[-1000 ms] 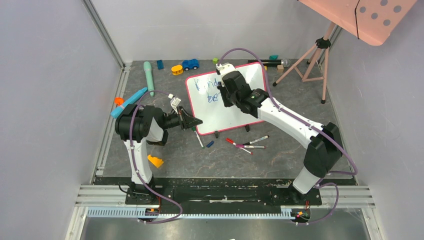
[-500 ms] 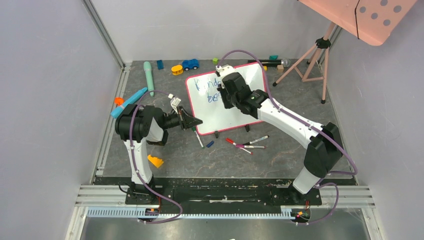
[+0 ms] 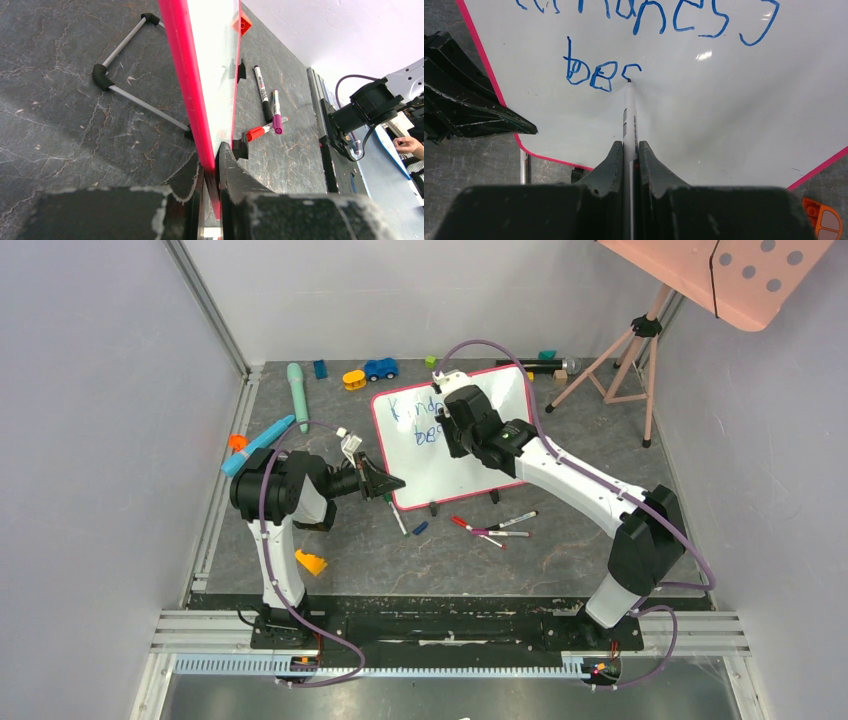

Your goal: Write a sentence on the whiteboard

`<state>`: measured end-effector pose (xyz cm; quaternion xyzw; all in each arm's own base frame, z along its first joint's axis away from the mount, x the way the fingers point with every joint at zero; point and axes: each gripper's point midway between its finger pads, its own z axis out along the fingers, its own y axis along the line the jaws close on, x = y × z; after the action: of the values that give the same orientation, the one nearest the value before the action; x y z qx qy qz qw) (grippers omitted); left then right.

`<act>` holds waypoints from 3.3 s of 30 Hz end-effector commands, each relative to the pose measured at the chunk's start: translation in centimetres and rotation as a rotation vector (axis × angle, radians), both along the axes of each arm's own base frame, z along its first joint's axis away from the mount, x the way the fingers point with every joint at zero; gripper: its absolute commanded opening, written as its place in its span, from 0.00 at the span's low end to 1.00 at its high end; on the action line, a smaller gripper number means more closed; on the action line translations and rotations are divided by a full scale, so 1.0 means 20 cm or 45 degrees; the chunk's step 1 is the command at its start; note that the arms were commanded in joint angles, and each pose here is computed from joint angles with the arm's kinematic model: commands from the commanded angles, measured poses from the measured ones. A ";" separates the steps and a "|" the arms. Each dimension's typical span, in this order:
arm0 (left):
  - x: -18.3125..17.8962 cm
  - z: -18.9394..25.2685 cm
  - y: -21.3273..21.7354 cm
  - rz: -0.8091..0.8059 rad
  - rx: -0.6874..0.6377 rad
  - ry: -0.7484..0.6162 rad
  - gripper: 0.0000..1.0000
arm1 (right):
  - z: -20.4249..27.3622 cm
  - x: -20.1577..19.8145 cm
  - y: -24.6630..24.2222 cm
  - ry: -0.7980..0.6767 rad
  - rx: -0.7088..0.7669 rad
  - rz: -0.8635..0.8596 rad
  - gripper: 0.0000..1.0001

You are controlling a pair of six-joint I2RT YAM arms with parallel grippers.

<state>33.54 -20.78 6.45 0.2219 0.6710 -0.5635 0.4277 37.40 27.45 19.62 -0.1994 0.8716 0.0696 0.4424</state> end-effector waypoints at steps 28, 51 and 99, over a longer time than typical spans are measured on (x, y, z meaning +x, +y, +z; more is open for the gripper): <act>0.09 -0.07 0.04 0.109 0.102 -0.243 0.05 | 0.07 0.06 -0.06 -0.040 -0.009 -0.054 0.00; 0.09 -0.06 0.04 0.107 0.100 -0.243 0.05 | -0.05 -0.05 -0.03 0.042 0.048 0.032 0.00; 0.09 -0.06 0.04 0.113 0.099 -0.236 0.05 | 0.15 0.08 -0.13 -0.051 0.150 0.011 0.00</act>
<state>33.53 -20.78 6.46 0.2225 0.6707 -0.5637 0.4277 38.20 24.29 21.48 -0.1751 0.8649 0.1185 0.4552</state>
